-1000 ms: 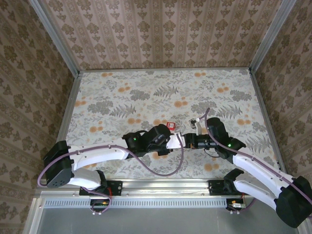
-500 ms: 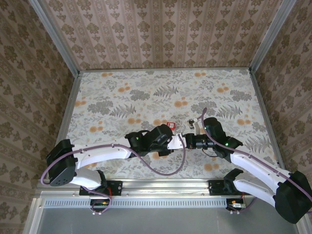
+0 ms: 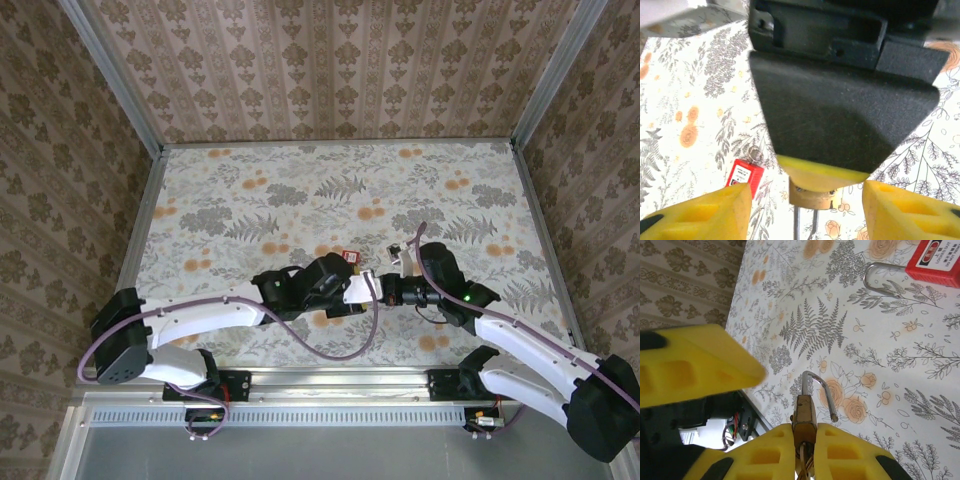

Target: Unlock with the key

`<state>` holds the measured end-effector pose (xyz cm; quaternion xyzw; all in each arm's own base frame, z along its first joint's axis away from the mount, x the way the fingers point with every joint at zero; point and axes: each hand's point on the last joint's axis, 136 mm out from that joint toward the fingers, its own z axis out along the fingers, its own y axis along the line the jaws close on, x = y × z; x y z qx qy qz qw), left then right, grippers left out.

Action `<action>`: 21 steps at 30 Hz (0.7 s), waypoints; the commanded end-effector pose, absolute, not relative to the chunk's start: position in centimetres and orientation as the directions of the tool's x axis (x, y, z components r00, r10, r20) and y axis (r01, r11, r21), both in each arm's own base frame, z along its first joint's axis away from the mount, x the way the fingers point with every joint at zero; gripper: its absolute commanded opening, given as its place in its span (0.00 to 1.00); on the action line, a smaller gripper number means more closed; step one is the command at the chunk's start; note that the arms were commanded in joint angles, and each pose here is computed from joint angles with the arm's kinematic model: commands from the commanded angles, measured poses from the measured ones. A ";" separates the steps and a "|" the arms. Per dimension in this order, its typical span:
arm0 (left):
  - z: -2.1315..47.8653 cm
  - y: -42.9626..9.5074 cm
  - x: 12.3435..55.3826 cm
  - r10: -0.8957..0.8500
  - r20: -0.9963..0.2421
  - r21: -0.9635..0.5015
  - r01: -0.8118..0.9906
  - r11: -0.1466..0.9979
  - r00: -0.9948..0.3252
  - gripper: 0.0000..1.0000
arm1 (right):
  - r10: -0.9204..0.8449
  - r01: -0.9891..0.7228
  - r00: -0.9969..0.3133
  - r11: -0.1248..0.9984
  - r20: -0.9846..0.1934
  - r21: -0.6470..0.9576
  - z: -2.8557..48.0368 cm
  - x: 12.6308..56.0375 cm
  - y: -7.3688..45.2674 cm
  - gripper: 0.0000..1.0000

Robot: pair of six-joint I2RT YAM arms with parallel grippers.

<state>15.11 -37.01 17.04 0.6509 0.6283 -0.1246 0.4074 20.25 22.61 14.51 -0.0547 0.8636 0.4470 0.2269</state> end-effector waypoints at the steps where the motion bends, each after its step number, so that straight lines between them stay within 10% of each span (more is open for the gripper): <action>1: 19.0 -36.5 15.1 0.689 -0.699 0.397 0.905 0.152 0.191 0.63 | 0.122 -0.332 -0.857 0.612 -0.501 0.718 16.1 21.1 22.3 0.10; 11: 17.1 -33.7 16.3 0.709 -0.700 0.378 0.887 0.266 0.087 0.46 | 0.153 -0.344 -0.834 0.607 -0.530 0.716 18.5 21.9 21.5 0.10; 21: 15.9 -34.1 18.3 0.704 -0.705 0.427 0.844 0.324 0.087 0.50 | 0.168 -0.323 -0.863 0.541 -0.476 0.776 19.5 21.5 22.5 0.10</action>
